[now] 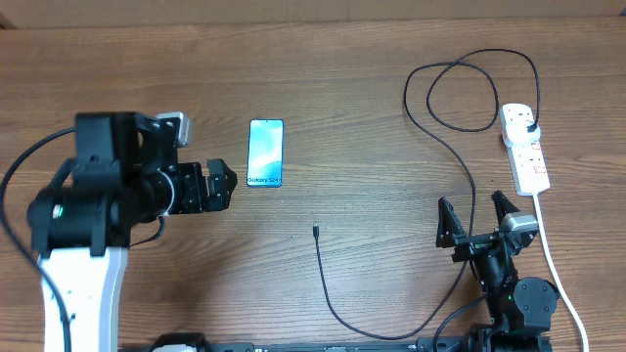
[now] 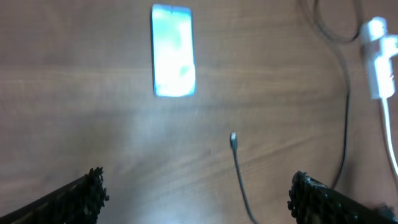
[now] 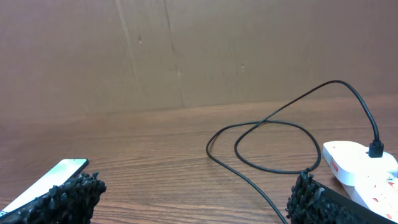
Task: Plug charger to phone and switch on socket
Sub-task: 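Move the left gripper over the Galaxy phone and lower toward it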
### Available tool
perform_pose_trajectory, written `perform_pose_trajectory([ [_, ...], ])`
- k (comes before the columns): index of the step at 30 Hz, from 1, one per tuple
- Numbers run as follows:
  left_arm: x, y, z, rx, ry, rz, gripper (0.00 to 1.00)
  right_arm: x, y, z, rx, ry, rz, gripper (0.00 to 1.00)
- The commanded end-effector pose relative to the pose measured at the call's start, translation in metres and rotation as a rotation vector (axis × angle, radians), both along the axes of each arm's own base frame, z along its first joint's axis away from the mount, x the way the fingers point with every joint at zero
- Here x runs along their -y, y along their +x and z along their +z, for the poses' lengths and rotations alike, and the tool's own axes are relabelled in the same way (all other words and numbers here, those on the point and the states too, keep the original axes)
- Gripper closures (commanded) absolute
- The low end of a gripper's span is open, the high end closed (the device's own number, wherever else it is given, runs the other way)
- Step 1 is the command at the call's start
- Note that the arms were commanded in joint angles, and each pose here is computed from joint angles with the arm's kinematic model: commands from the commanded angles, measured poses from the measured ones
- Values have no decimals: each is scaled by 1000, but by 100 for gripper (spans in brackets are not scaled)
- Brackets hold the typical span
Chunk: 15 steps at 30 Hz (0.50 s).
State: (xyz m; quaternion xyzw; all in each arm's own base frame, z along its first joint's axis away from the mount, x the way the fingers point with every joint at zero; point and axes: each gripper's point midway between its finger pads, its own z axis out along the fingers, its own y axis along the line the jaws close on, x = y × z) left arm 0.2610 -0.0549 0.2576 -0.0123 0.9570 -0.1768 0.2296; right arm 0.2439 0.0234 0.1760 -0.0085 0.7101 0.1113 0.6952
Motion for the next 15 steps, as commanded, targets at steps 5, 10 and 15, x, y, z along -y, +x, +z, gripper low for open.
perform_pose_trajectory([
  [5, 4, 8, -27, -158, -24, 18, 0, 0, 0, -2, 3, -1, -3, 0],
  [10, 4, 18, -44, -259, -65, 119, 0, 0, 0, -2, 3, -1, -2, 0],
  [15, 3, 37, -61, -281, -66, 126, 0, 0, 0, -2, 3, -1, -3, 0],
])
